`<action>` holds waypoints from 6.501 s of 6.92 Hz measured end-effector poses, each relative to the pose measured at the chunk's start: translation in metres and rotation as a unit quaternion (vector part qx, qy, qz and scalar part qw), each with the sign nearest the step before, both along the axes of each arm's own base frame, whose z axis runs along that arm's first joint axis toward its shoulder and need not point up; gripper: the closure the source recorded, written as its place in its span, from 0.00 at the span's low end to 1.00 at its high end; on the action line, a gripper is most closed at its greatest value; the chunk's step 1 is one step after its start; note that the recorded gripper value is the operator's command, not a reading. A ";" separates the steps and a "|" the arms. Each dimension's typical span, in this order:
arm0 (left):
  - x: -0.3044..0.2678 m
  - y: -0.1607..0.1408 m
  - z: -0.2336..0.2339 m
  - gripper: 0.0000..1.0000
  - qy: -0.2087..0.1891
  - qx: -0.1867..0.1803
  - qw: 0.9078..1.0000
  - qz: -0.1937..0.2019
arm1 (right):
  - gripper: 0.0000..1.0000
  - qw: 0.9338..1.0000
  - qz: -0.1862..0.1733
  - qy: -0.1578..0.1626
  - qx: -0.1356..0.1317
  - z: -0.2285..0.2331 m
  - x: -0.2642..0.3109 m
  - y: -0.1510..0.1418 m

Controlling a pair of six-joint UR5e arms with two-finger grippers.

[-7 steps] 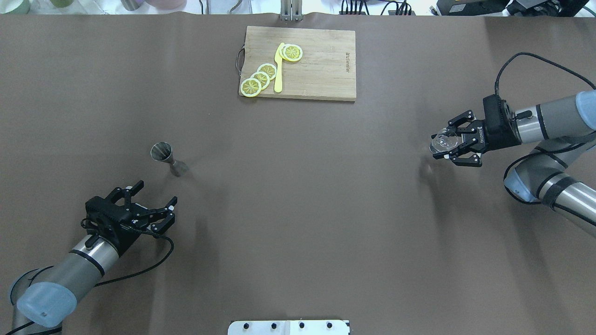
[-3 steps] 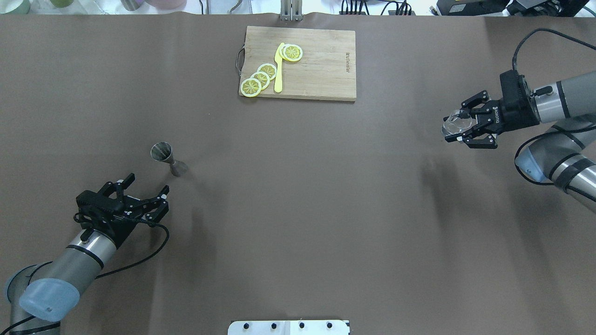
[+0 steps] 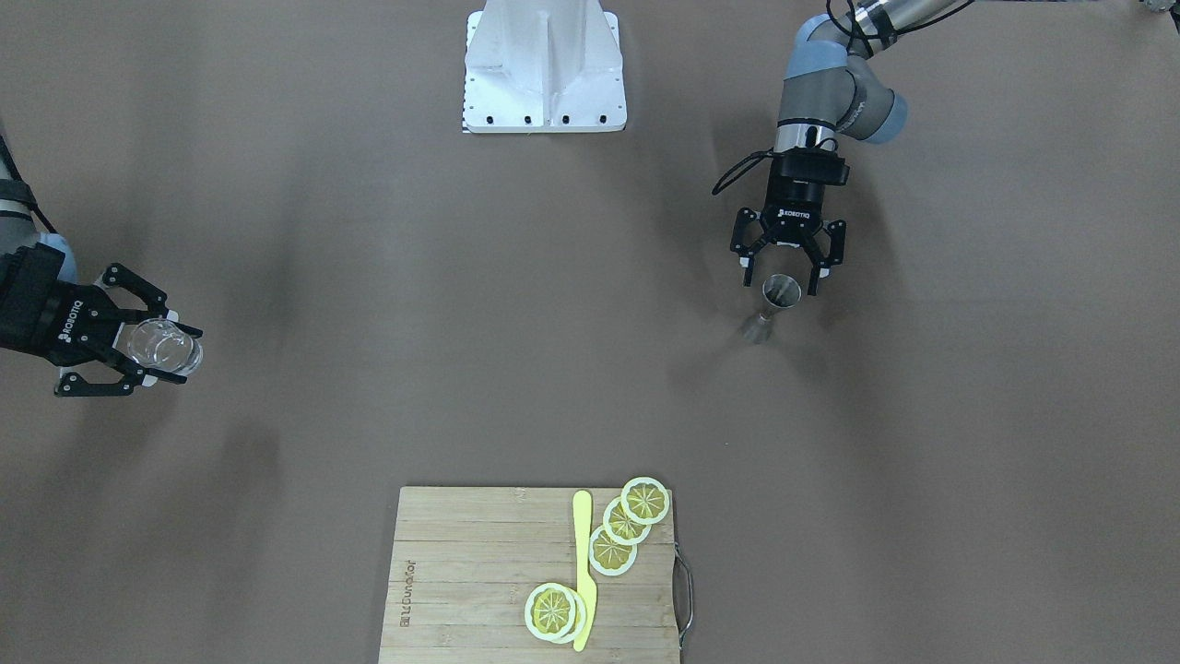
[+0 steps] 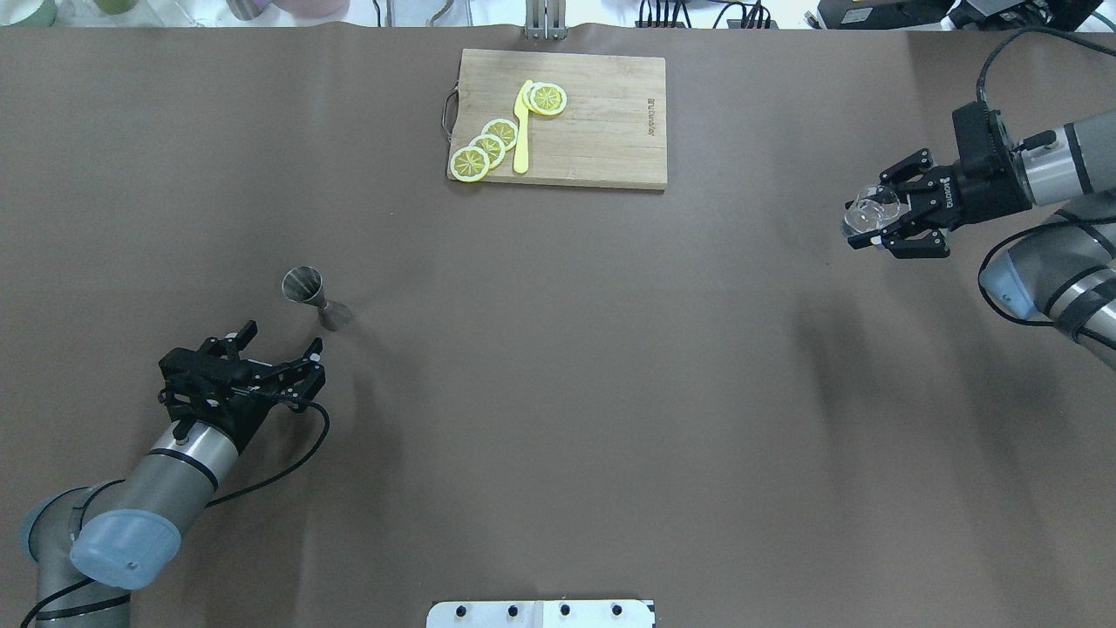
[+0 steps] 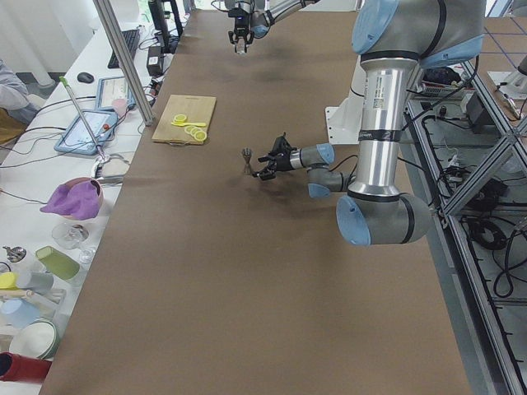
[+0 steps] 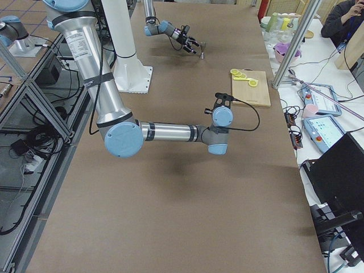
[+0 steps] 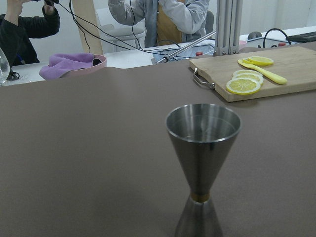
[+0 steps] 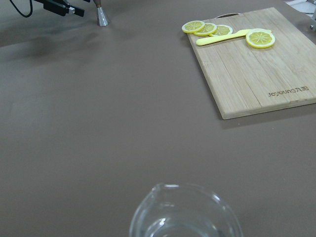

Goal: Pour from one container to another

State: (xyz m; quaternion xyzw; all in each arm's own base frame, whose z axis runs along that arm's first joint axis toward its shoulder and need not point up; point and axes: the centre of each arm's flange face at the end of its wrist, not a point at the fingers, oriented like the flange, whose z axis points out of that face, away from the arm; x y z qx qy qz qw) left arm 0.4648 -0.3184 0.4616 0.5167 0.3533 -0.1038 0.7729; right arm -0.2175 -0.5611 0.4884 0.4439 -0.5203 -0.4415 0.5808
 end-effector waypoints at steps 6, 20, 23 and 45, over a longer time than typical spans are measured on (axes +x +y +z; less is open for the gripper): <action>0.020 -0.055 -0.019 0.11 -0.009 -0.007 0.999 -0.036 | 1.00 0.998 0.055 0.024 -0.009 -0.003 0.001 -0.008; 0.011 -0.024 -0.010 0.48 -0.012 -0.005 1.000 -0.016 | 1.00 0.998 0.057 0.030 -0.013 -0.223 0.024 0.066; 0.007 -0.028 -0.005 0.47 -0.017 -0.005 1.000 -0.020 | 1.00 0.999 0.028 0.038 -0.021 -0.240 -0.003 0.085; 0.046 -0.075 -0.245 1.00 0.006 0.124 0.991 -0.043 | 1.00 0.989 0.036 0.119 0.086 -0.326 0.023 0.087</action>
